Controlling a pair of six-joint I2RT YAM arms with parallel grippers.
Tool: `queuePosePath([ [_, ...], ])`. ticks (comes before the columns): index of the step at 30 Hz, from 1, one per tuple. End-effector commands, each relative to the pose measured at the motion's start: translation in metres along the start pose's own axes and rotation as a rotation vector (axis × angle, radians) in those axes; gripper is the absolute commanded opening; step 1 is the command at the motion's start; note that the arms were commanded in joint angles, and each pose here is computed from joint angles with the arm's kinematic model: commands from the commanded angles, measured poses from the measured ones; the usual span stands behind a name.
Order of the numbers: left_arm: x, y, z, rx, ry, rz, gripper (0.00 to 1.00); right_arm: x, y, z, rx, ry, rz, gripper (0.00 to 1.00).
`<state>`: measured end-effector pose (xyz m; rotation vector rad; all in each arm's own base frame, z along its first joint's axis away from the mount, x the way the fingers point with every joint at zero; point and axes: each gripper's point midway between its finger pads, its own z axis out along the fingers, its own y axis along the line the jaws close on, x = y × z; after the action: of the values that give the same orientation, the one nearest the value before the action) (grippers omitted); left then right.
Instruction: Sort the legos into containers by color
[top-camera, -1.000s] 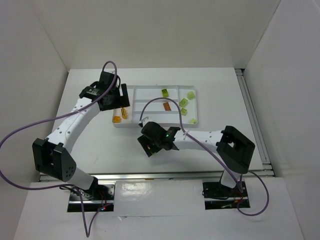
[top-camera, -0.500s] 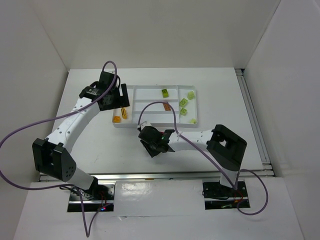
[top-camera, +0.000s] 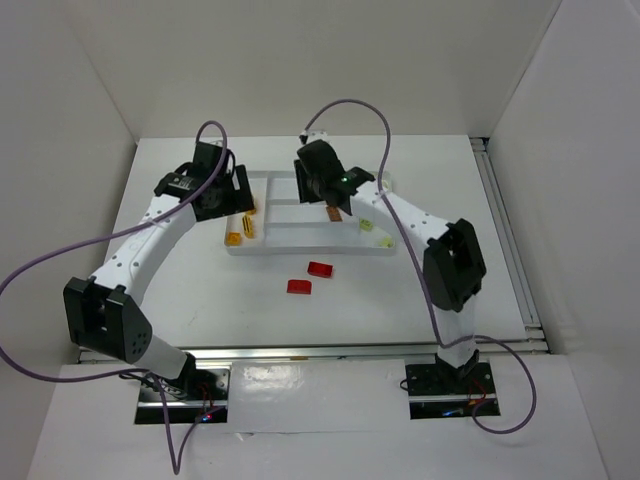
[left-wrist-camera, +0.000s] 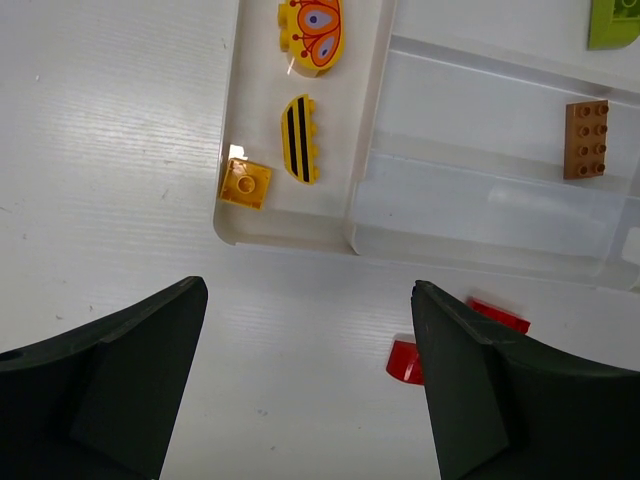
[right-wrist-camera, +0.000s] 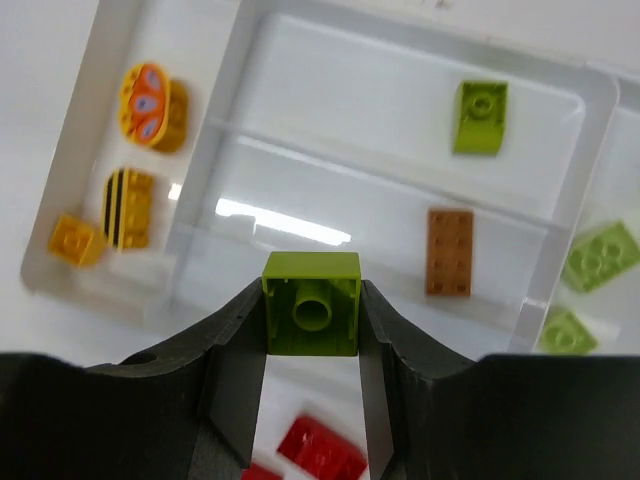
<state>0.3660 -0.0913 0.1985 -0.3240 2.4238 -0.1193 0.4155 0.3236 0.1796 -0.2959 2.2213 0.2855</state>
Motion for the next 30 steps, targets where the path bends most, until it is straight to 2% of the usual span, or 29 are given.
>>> queuePosePath([
  [1, -0.011, 0.002, -0.012, 0.016, -0.062, -0.015, 0.94, -0.005, 0.002, 0.037, 0.017, 0.028, -0.019, 0.41],
  [2, -0.007, 0.004, -0.010, 0.011, -0.051, -0.013, 0.94, -0.013, -0.003, 0.045, 0.034, 0.007, -0.018, 0.42],
  [3, -0.008, 0.003, -0.010, 0.015, -0.059, -0.005, 0.94, -0.001, -0.010, 0.065, 0.064, 0.043, -0.023, 0.42],
  [4, -0.010, 0.006, -0.009, 0.009, -0.061, -0.012, 0.94, -0.026, -0.004, 0.067, 0.062, -0.004, -0.011, 0.42],
  [5, -0.010, 0.006, -0.009, 0.009, -0.061, -0.012, 0.94, -0.029, -0.010, 0.074, 0.085, -0.005, -0.006, 0.42],
  [6, -0.012, 0.010, -0.009, 0.001, -0.063, -0.021, 0.93, -0.020, -0.013, 0.090, 0.109, 0.013, -0.013, 0.42],
  [7, -0.012, 0.011, -0.009, 0.000, -0.063, -0.011, 0.93, -0.035, -0.015, 0.092, 0.108, -0.017, 0.002, 0.42],
  [16, -0.010, 0.008, -0.014, 0.037, -0.056, -0.018, 0.93, -0.038, -0.032, 0.131, 0.112, -0.049, 0.108, 0.42],
  [18, -0.010, 0.008, -0.014, 0.037, -0.056, -0.018, 0.93, -0.041, -0.030, 0.135, 0.110, -0.055, 0.119, 0.45],
  [20, -0.009, 0.007, -0.014, 0.045, -0.052, -0.018, 0.93, -0.034, -0.030, 0.145, 0.116, -0.038, 0.115, 0.65],
  [21, -0.009, 0.007, -0.014, 0.045, -0.052, -0.018, 0.93, -0.036, -0.036, 0.148, 0.124, -0.037, 0.120, 0.72],
  [23, -0.009, 0.005, -0.014, 0.054, -0.048, -0.017, 0.93, -0.042, -0.037, 0.148, 0.120, -0.039, 0.149, 0.84],
  [24, -0.008, 0.003, -0.014, 0.064, -0.043, -0.017, 0.93, -0.042, -0.037, 0.148, 0.120, -0.039, 0.149, 0.86],
  [25, -0.008, 0.003, -0.014, 0.064, -0.043, -0.017, 0.93, -0.059, -0.036, 0.131, 0.110, -0.069, 0.156, 0.88],
  [26, -0.008, 0.003, -0.014, 0.064, -0.043, -0.017, 0.93, -0.071, -0.037, 0.122, 0.111, -0.102, 0.163, 0.88],
  [28, -0.002, 0.000, -0.013, 0.086, -0.022, -0.015, 0.91, -0.056, -0.041, 0.109, 0.143, -0.080, 0.138, 0.82],
  [29, 0.005, 0.000, -0.011, 0.093, -0.001, 0.001, 0.91, -0.084, -0.039, 0.076, 0.119, -0.152, 0.145, 0.76],
  [30, 0.011, -0.006, -0.009, 0.121, 0.015, 0.010, 0.91, -0.047, -0.044, 0.076, 0.135, -0.080, 0.110, 0.71],
])
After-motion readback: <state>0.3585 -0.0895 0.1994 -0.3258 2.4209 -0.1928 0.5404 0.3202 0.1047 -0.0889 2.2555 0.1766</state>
